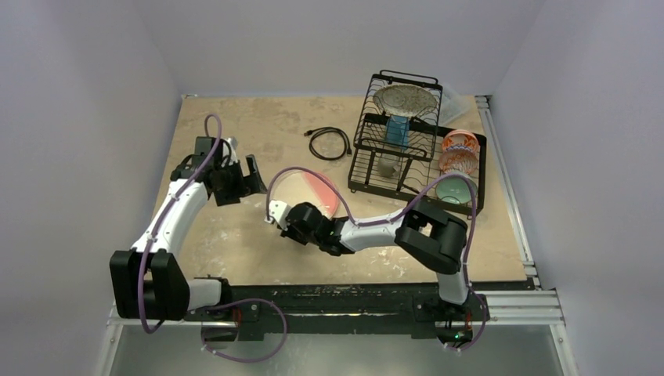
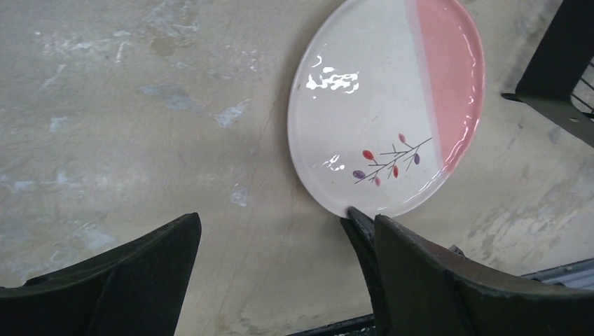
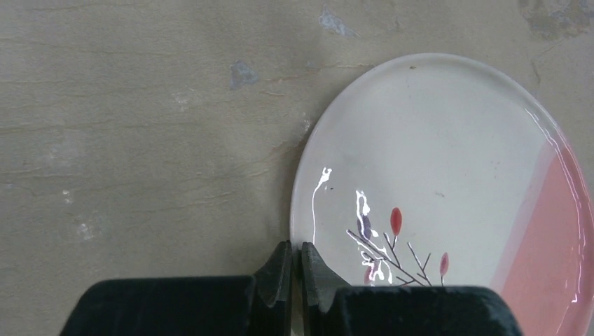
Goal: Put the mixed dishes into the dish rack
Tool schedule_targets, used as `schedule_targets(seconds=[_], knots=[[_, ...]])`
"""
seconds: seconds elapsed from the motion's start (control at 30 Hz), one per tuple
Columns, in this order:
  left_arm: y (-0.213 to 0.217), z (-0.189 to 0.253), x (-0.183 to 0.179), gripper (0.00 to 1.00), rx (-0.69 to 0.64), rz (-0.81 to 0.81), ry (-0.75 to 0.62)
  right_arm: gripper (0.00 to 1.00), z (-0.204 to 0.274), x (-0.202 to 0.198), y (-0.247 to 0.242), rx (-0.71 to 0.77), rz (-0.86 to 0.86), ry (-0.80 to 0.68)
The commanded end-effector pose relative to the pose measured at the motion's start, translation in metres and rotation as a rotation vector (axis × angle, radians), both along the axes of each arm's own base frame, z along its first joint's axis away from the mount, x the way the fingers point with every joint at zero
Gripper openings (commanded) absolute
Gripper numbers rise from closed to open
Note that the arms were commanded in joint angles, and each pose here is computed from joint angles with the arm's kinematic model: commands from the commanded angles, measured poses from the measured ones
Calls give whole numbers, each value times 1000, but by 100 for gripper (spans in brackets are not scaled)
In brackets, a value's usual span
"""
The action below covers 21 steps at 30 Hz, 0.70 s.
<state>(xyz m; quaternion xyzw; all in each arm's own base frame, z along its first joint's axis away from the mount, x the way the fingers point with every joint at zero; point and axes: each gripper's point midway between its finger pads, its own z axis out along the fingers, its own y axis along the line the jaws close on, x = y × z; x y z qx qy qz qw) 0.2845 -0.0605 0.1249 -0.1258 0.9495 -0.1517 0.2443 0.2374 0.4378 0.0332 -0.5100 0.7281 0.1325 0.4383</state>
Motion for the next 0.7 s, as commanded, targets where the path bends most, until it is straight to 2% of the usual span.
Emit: schedule_targets(seconds=[0.0,0.4,0.5,0.67], knots=[[-27,9,13,92,-161,-45,-27,0,62,-5,18,194,26,-10],[-68,-13,11,80,-441,-85,99,0,93,-14,21,344,27,12],[-71,-18,11,76,-461,-81,119,0,96,-14,23,364,29,17],[-63,-26,10,76,-412,-46,140,0,97,-13,24,371,24,17]])
